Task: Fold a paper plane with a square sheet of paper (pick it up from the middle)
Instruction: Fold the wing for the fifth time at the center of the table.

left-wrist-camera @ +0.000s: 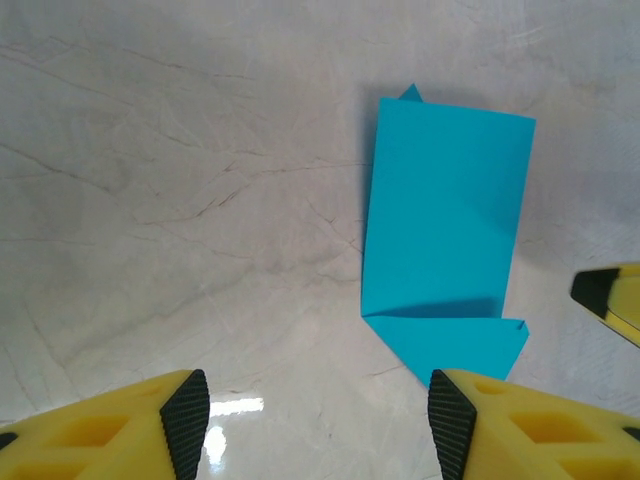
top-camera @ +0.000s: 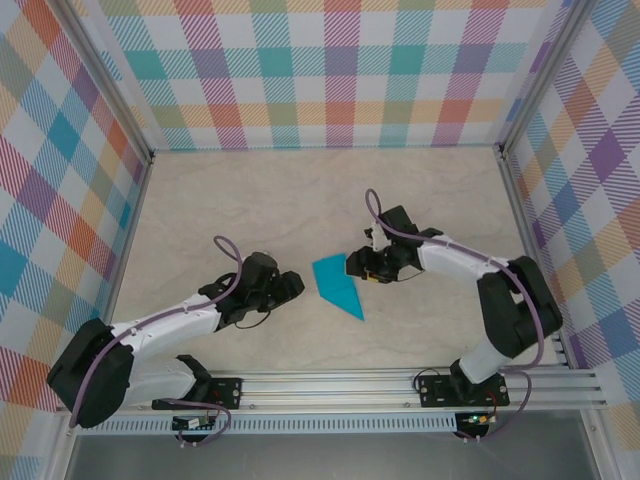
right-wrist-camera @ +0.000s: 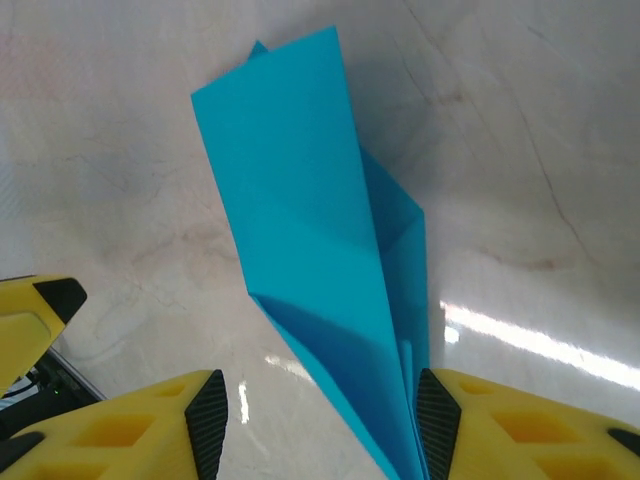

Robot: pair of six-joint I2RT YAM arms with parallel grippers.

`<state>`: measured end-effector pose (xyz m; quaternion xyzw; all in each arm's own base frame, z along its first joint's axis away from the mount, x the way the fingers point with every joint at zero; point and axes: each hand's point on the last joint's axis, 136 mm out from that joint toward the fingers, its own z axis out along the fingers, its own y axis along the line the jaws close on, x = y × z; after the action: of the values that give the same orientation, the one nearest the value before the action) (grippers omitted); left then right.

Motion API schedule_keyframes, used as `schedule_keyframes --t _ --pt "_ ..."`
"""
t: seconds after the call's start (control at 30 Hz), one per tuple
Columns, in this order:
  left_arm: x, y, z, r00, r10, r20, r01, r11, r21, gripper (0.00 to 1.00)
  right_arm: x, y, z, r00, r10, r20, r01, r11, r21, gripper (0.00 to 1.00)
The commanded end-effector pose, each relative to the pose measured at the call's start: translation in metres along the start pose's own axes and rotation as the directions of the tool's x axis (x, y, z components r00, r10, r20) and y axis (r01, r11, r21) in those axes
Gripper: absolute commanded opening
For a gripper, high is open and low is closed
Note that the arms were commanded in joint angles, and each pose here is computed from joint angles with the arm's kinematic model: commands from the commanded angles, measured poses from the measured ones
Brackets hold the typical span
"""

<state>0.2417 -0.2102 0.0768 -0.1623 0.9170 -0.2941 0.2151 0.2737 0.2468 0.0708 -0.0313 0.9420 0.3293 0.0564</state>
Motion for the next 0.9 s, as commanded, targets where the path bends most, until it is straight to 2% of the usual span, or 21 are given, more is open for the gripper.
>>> schedule_keyframes --t 0.0,0.17,0.3,0.5,0.7,0.8,0.87 --pt "-0.011 -0.013 -0.003 0.999 -0.001 0.037 0.000 1.000 0.028 0.61 -0.018 0.008 0.011 0.998 -0.064 0.000 0.064 0.997 -0.042 0.55" --pt "-0.013 -0.009 -0.006 0.998 -0.007 0.062 0.005 0.999 0.038 0.63 -0.025 0.003 0.033 0.998 -0.039 -0.039 0.036 0.997 -0.067 0.50" --pt "-0.010 -0.011 -0.005 0.999 0.013 0.044 -0.014 0.999 0.038 0.63 -0.029 -0.005 0.045 0.999 -0.010 -0.051 0.008 0.999 -0.048 0.39" --pt "-0.005 -0.005 0.000 0.999 0.000 0.037 -0.002 0.999 0.054 0.63 -0.021 -0.019 0.047 0.997 0.074 -0.016 -0.075 0.996 -0.051 0.15" --pt "-0.002 -0.008 0.004 0.999 -0.027 0.034 0.024 0.995 0.098 0.63 -0.004 -0.030 0.036 0.975 0.213 0.065 -0.208 0.975 -0.074 0.13" --pt "-0.005 -0.011 0.005 0.999 -0.031 0.045 0.026 0.994 0.107 0.64 0.002 -0.032 0.031 0.961 0.261 0.086 -0.254 0.964 -0.083 0.19" --pt "-0.005 -0.013 0.006 0.999 -0.031 0.036 0.027 0.994 0.110 0.64 0.004 -0.032 0.023 0.962 0.251 0.103 -0.245 0.967 -0.067 0.36"
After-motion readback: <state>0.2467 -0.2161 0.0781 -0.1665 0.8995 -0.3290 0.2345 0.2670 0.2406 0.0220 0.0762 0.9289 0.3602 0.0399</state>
